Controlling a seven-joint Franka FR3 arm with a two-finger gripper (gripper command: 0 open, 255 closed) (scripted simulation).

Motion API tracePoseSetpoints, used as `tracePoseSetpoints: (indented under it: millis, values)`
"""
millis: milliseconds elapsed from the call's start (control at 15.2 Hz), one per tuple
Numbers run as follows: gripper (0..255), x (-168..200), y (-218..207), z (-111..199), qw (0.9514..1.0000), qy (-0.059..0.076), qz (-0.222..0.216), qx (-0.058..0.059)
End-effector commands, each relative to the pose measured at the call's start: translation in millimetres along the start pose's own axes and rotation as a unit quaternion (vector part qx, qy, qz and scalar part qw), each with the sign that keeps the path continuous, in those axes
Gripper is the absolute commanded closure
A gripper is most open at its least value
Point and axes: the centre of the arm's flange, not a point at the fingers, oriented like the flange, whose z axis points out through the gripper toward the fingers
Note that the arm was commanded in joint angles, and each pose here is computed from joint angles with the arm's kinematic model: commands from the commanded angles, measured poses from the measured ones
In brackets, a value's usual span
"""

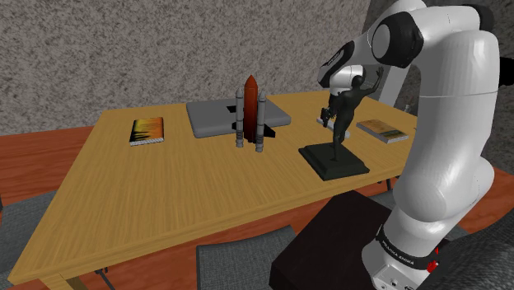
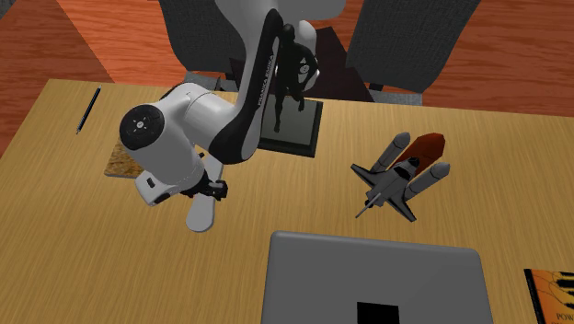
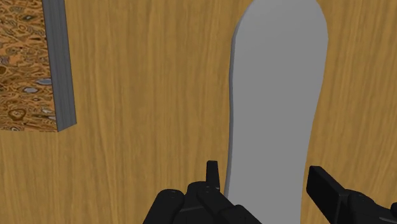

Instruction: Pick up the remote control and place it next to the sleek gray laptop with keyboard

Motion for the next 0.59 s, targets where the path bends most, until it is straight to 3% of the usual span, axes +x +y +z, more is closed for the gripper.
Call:
tracePoseSetpoints:
  millis: [0,528]
  values:
    - [255,-1,0,1,1.0,-0.001,0.0,0.0]
    - [255,-1,0,-41,1.0,-0.001,0.0,0.0]
